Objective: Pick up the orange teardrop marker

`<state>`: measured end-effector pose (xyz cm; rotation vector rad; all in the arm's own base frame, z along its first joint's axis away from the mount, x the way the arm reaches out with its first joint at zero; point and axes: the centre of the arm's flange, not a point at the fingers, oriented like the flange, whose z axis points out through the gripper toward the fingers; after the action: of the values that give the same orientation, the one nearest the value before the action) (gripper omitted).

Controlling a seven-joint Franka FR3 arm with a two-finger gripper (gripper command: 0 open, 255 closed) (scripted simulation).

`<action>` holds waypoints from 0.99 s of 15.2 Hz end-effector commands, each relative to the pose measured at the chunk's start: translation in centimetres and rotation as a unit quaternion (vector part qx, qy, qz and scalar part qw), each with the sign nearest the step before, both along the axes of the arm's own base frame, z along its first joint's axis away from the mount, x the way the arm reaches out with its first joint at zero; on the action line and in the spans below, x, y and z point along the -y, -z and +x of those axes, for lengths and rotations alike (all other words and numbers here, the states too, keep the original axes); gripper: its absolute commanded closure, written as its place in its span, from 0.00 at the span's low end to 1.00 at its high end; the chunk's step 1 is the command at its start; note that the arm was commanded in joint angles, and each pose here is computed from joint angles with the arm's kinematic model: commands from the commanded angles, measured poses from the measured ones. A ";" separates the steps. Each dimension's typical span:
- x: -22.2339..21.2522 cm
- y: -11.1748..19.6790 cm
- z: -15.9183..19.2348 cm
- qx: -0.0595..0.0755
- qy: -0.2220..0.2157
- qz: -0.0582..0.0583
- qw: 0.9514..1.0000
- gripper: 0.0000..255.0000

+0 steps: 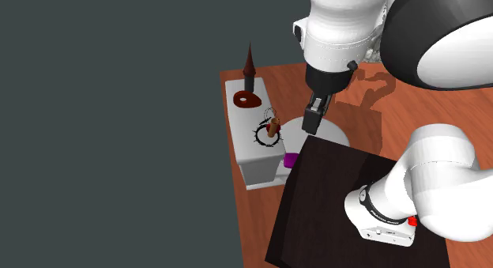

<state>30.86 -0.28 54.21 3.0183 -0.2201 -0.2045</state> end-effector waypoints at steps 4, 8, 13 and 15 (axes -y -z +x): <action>3.0 2.2 1.3 0.004 -0.019 0.004 1.000 0.00; 6.9 5.1 3.2 0.009 -0.043 0.010 0.999 0.00; 11.6 8.9 5.8 0.015 -0.074 0.018 0.997 0.00; 13.4 10.4 7.0 0.017 -0.086 0.021 0.996 0.00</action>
<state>37.26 -12.76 44.48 3.0607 0.0213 -0.1509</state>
